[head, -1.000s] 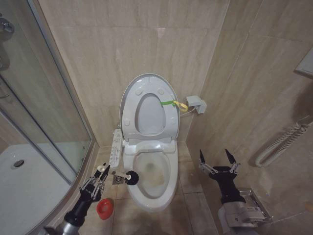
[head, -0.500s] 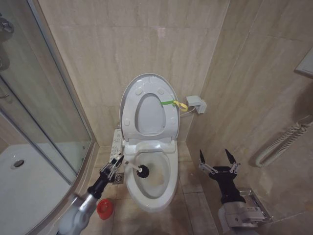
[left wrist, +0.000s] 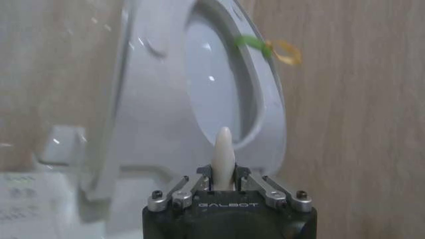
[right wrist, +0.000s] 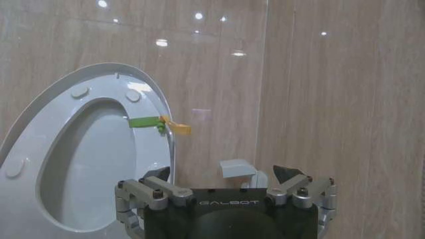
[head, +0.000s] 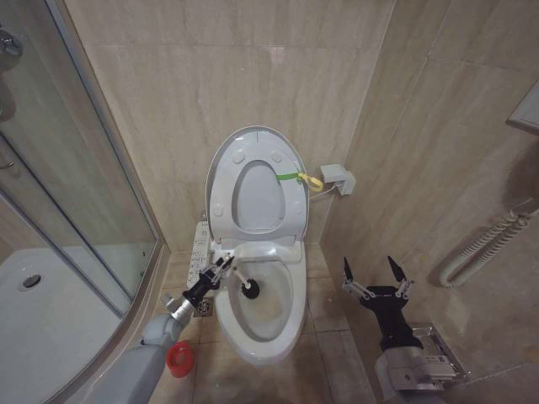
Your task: Open the toilet lid, clean the toilet bowl with a toilet brush, close the toilet lid, and flush.
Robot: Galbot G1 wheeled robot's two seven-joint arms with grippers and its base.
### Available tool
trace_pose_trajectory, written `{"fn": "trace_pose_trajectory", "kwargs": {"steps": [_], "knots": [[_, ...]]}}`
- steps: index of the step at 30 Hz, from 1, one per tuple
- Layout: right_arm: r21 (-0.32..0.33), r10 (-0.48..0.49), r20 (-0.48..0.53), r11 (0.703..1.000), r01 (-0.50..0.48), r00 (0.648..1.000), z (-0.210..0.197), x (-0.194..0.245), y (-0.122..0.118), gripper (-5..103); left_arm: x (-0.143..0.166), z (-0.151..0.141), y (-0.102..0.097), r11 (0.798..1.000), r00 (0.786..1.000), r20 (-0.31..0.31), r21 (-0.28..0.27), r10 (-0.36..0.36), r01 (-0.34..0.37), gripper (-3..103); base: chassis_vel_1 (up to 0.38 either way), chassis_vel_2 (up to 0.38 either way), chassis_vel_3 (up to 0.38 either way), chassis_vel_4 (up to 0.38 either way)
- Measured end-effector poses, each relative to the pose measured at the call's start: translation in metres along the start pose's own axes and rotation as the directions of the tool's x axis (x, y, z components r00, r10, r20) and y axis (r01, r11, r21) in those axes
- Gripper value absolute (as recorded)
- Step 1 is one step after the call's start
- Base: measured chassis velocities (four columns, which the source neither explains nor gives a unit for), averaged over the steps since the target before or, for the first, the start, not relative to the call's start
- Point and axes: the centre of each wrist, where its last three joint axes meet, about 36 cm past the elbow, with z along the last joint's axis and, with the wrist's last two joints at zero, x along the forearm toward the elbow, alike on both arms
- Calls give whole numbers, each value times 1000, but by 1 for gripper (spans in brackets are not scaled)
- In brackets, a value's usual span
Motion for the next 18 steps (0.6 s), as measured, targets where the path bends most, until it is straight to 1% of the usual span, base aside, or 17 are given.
{"fn": "trace_pose_trajectory", "kwargs": {"steps": [5,6,9,10,12,14,15,17,18], "knots": [[0,0,0,1000,0,1000,0,0,0,100,-18,23,-3,996,992,-89,-16,88,-90,21,0,0,0,0],[0,0,0,1000,0,1000,0,0,0,100,-18,23,-3,996,992,-89,-16,88,-90,21,0,0,0,0],[0,0,0,1000,0,1000,0,0,0,100,-35,29,4,986,979,-135,-52,149,-157,21,0,0,0,0],[0,0,0,1000,0,1000,0,0,0,100,-35,29,4,986,979,-135,-52,149,-157,21,0,0,0,0],[0,0,0,1000,0,1000,0,0,0,100,-43,29,10,979,972,-159,-76,174,-188,21,0,0,0,0],[0,0,0,1000,0,1000,0,0,0,100,-50,25,14,974,970,-155,-99,189,-205,21,0,0,0,0],[0,0,0,1000,0,1000,0,0,0,100,-50,25,14,974,970,-155,-99,189,-205,21,0,0,0,0],[0,0,0,1000,0,1000,0,0,0,100,-59,14,9,974,973,-121,-94,194,-206,21,0,0,0,0],[0,0,0,1000,0,1000,0,0,0,100,-64,7,4,976,976,-97,-84,195,-203,21,0,0,0,0]]}}
